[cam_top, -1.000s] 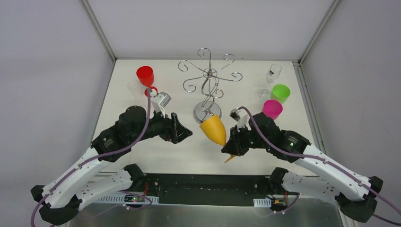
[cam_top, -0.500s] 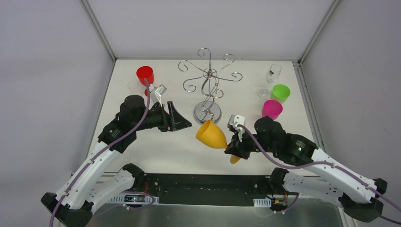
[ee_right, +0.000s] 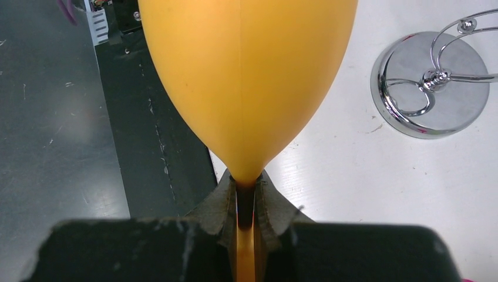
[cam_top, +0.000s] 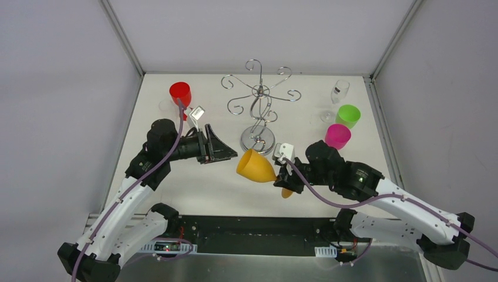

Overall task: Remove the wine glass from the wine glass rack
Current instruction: Place the wine glass at the center of the board.

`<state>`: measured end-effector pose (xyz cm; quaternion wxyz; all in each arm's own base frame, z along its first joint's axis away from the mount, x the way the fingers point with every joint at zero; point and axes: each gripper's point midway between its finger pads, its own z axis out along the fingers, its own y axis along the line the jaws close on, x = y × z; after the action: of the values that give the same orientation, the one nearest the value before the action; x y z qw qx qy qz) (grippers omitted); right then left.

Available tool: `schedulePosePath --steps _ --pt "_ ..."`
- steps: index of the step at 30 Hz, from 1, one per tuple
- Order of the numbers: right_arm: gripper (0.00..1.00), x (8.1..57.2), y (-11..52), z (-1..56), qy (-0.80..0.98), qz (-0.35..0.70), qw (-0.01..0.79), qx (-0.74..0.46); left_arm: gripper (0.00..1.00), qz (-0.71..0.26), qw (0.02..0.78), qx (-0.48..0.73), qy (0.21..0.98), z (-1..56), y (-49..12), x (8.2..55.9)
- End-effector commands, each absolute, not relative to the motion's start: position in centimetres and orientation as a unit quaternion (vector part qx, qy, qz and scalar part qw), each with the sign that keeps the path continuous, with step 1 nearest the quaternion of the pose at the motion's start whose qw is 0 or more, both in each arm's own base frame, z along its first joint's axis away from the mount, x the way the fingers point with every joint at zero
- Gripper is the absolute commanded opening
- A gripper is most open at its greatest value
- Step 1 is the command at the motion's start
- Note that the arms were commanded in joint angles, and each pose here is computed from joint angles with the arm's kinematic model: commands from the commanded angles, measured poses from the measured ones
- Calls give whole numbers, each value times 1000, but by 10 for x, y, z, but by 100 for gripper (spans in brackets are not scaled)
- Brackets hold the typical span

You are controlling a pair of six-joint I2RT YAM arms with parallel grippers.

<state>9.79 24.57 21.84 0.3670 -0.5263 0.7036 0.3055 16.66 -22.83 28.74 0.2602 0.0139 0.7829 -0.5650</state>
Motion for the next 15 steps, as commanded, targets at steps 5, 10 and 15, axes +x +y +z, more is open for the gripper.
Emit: schedulePosePath --steps 5,10,15 --pt "0 111 271 260 668 313 424 -526 64 -594 258 37 761 297 -228 157" --pt "0 111 277 265 661 310 427 -533 63 -593 255 35 763 293 -227 158" --pt "0 111 284 266 657 309 425 -541 62 -595 253 35 762 293 -227 159"
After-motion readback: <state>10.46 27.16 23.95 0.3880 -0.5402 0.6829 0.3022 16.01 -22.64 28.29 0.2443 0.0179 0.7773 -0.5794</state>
